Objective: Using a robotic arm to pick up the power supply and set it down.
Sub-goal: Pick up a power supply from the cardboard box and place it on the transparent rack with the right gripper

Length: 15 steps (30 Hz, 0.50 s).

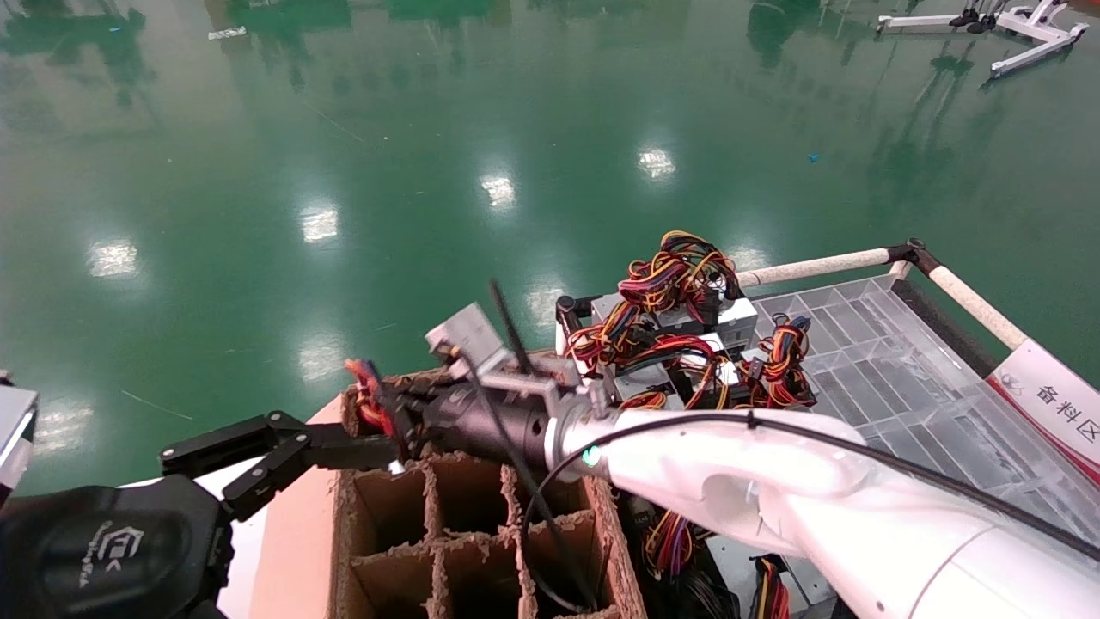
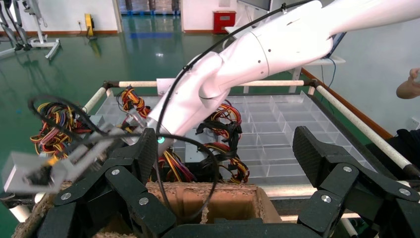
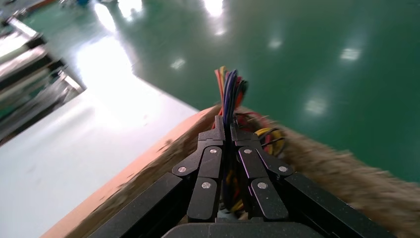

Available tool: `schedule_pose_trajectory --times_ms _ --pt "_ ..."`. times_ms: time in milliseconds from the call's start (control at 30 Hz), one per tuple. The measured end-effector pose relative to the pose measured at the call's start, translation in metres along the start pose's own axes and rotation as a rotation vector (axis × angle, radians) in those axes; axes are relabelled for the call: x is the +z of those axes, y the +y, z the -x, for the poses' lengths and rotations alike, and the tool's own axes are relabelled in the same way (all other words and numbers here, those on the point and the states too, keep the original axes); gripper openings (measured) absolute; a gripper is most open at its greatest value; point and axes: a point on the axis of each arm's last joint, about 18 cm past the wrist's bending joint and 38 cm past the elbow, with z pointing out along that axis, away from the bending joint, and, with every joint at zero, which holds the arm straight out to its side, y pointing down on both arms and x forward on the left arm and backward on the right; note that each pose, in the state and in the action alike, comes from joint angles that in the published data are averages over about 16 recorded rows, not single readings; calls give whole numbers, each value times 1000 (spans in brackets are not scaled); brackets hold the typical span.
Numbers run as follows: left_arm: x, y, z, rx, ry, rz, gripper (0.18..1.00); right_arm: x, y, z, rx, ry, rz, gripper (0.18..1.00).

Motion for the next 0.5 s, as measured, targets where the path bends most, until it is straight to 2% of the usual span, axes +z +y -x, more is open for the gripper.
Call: schedule_pose_trajectory --times_ms 267,500 --pt "0 0 0 0 0 0 1000 -7 -24 -21 101 60 -79 197" --pt "0 0 0 0 0 0 1000 -19 -48 -32 182 46 -154 196"
